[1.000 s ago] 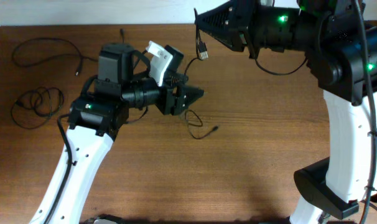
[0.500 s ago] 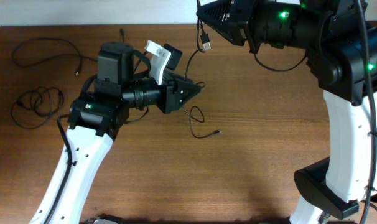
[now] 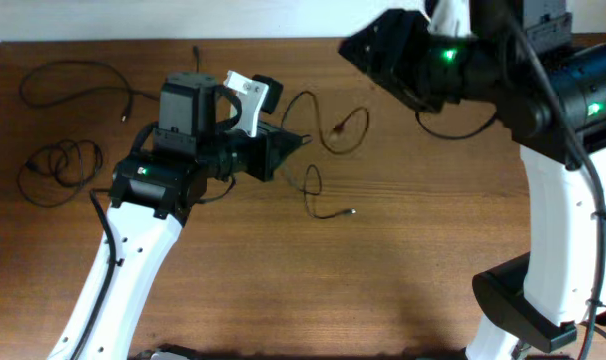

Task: Untangle cables

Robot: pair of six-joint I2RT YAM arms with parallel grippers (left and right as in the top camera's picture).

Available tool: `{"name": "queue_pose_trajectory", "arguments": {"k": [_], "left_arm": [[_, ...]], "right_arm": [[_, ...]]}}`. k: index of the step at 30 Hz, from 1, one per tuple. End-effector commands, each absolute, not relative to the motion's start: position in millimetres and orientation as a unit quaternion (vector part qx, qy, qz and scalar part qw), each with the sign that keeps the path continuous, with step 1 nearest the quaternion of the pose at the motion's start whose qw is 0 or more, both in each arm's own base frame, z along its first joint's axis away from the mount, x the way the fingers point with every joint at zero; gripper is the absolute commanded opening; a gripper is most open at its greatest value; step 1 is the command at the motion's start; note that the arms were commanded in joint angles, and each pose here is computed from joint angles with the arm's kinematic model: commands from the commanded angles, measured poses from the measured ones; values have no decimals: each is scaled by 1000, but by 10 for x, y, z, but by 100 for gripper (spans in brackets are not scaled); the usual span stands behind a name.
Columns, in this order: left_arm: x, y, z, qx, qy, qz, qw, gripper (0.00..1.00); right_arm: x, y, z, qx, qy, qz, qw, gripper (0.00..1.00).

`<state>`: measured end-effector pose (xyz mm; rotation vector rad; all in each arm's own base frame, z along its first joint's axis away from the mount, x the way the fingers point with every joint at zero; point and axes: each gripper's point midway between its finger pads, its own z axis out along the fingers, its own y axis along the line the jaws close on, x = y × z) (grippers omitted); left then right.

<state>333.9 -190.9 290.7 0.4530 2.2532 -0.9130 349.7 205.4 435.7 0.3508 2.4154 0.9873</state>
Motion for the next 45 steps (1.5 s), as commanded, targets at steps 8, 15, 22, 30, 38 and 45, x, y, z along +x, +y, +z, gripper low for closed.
{"name": "queue_pose_trajectory", "arguments": {"k": [8,15,22,30,38,45], "left_arm": [[3534,-980,2686,6,932,-126,340,0],[3400,336,3150,-170,907,-31,384,0],[2880,1569,3081,-383,850,42,360,0],[2342,2380,2878,-602,719,154,311,0],[2181,2984,2142,-689,677,159,205,3],[2318,2859,1634,-691,705,94,128,76]], "right_arm": [[3658,1451,3421,82,963,101,235,99],[3493,1391,2294,82,994,21,75,99],[3460,1510,1742,79,996,37,27,99],[3317,1674,1642,54,998,34,9,98],[3179,2151,1607,-53,997,46,28,99],[3166,2196,1605,-59,997,48,31,99]]}}
